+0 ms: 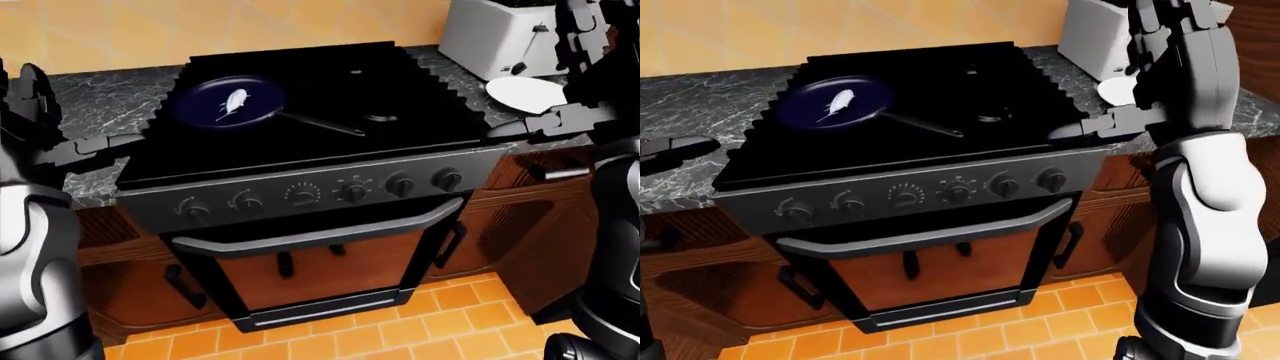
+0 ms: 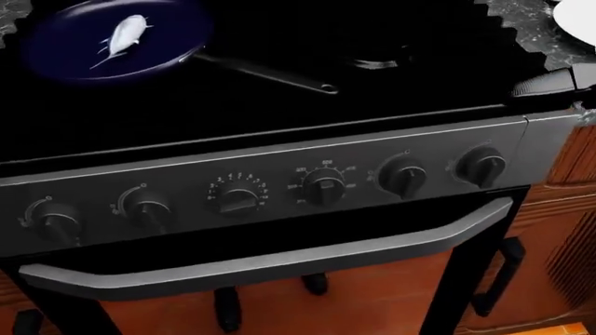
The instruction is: Pick the fish from the pan and place it on the plate.
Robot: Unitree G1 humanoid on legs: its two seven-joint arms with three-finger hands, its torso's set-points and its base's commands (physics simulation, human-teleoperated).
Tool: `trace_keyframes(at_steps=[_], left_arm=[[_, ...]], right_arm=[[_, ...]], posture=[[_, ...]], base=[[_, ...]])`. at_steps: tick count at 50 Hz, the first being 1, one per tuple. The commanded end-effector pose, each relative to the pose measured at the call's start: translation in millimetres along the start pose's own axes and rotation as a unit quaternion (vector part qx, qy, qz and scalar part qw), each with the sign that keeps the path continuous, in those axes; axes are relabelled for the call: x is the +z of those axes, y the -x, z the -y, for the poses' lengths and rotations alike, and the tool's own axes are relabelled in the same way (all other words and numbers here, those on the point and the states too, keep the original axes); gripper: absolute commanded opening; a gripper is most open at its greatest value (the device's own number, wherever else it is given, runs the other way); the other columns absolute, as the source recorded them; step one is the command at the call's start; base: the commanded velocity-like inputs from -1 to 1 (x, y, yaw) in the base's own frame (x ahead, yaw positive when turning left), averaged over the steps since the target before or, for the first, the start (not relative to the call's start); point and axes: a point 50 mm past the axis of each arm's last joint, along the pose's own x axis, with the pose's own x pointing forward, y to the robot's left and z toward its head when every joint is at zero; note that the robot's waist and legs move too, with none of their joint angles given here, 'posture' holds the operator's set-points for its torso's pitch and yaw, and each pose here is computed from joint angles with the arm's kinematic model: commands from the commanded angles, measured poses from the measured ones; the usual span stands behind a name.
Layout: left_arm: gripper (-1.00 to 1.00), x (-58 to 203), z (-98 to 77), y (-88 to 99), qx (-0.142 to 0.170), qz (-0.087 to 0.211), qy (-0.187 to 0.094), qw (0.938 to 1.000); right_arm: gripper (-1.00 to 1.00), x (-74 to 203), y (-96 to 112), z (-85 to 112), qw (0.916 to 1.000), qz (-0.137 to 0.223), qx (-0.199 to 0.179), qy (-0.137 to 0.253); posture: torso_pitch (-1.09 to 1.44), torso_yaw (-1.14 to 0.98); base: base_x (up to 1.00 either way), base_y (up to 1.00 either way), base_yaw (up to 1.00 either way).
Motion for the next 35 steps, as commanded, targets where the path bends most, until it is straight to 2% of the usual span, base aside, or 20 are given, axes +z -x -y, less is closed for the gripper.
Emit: trace_keyframes(at_steps=[1,35], left_arm=[[1.00,13.6,-0.9,-2.7,0.001,0.031,-0.003,0.9995],[1.00,17.3,-2.2,-2.9,0.003,0.036,-0.003,0.9993]], right_arm=[[1.00,11.1,-2.1,-0.1,0.9996,0.027,0.001,0.006],[1.00,15.7,-2.8,-2.2,0.9993,0.035,0.013,0.008]], posture=[[0.00,0.00],[0.00,0.00]], base=[[0.05,0.14,0.00],[0.09,0.14,0.00]])
